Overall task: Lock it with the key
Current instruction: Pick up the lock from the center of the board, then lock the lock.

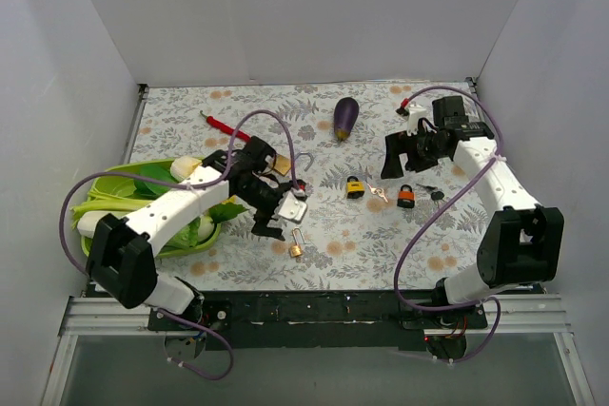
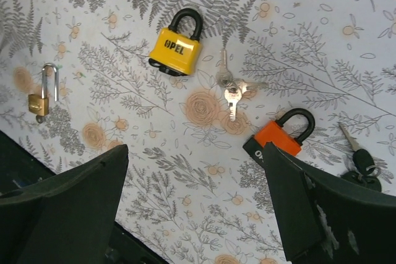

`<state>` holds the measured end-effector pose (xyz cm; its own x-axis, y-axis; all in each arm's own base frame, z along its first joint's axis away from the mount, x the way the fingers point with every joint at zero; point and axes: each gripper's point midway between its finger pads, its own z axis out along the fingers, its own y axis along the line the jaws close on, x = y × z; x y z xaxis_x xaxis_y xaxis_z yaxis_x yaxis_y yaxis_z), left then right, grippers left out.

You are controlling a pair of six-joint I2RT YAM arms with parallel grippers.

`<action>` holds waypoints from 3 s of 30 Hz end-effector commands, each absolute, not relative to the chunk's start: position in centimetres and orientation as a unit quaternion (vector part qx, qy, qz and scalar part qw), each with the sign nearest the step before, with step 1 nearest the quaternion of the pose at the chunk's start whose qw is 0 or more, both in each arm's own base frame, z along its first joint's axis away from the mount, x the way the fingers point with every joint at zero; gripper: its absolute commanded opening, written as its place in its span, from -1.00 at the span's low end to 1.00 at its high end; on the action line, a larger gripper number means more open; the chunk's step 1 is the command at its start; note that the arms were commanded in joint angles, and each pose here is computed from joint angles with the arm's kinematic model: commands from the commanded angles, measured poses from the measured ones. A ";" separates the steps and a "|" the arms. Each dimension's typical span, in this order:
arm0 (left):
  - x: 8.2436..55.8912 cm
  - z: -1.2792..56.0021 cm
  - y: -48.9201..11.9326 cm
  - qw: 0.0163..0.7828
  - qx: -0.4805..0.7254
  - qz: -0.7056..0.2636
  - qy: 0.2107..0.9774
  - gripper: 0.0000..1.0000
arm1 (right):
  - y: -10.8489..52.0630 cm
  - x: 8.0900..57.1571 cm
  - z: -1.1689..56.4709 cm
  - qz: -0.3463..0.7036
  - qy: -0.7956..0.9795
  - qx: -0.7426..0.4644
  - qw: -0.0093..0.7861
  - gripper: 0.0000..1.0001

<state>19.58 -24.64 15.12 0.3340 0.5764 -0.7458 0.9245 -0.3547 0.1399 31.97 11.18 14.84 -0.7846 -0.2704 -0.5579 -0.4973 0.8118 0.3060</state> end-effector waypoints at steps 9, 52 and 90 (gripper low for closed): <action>16.2 6.9 -26.5 0.180 0.911 -0.260 0.263 0.50 | 12.4 29.2 16.6 0.324 0.895 -0.180 0.248 0.96; 19.6 12.6 -33.7 0.300 0.817 -0.295 0.394 -0.93 | 13.9 28.3 18.2 0.389 0.865 -0.182 0.259 0.96; 24.5 23.3 -37.9 0.462 0.675 -0.269 0.509 -0.98 | 24.0 23.7 20.5 0.560 0.784 -0.175 0.204 0.22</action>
<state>23.86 -36.95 20.47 0.2935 0.4908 -0.8203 0.9527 -0.0798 0.2931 23.28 23.58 20.02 -0.8647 -0.0589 -0.4987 -0.4887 0.3278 0.8086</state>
